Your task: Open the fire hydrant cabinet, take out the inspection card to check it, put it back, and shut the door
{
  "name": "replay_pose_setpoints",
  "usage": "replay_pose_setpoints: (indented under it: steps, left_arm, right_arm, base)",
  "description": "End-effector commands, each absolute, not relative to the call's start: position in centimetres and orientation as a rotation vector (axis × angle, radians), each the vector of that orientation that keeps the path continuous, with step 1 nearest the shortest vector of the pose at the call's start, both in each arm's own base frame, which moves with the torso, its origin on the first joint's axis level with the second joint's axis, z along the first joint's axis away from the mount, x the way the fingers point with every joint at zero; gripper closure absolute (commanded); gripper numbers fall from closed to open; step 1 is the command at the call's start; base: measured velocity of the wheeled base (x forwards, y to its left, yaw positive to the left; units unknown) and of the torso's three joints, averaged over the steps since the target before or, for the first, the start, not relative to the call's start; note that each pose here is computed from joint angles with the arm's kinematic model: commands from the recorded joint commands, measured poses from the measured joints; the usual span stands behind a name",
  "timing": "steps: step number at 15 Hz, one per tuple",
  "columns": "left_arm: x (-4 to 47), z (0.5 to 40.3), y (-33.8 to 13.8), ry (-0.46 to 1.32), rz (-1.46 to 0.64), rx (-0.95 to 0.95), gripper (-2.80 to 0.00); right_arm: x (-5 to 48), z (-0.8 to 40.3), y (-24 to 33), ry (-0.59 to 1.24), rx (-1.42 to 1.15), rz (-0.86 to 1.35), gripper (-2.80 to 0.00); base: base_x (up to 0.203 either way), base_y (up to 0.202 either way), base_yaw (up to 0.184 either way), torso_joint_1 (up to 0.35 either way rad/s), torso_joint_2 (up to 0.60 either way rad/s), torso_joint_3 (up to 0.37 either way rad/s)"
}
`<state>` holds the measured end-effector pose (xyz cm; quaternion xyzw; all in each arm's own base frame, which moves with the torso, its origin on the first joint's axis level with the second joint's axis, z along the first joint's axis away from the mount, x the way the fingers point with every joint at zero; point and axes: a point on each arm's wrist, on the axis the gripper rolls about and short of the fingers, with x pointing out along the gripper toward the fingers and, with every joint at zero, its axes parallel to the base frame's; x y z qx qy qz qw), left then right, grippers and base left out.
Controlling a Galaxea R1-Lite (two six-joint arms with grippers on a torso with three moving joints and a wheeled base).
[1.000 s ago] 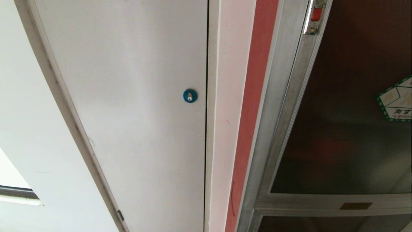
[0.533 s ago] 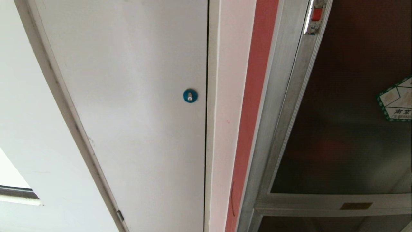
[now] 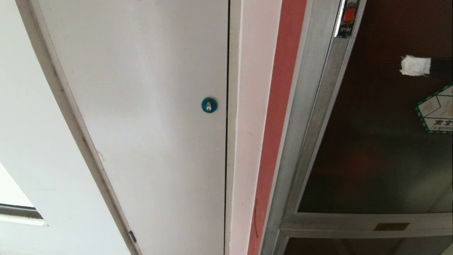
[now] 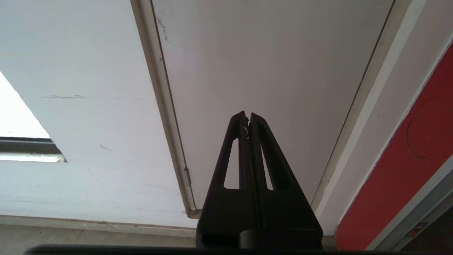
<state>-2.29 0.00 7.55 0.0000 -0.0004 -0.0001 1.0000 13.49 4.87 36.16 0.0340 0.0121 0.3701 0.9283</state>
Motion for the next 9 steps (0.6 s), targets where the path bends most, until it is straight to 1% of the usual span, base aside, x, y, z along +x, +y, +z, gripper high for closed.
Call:
replay_pose_setpoints:
  steps: [1, 6, 9]
  left_arm:
    - [-2.3, 7.5, 0.0, 0.000, 0.000, 0.000, 0.00]
    - [-2.3, 7.5, 0.0, 0.000, 0.000, 0.000, 0.00]
    - [-2.3, 7.5, 0.0, -0.001, 0.000, 0.000, 0.00]
  right_arm:
    - [16.3, 36.5, 6.2, 0.056, 0.075, 0.751, 0.00]
    - [18.5, 38.5, 7.6, 0.011, 0.076, 0.728, 0.00]
    - [19.8, 39.4, 8.0, -0.015, 0.077, 0.677, 0.00]
  base:
    - [0.000, 0.000, 0.000, 0.000, 0.00, 0.000]
    - [0.000, 0.000, 0.000, 0.000, 0.00, 0.000]
    - [0.000, 0.000, 0.000, 0.000, 0.00, 0.000]
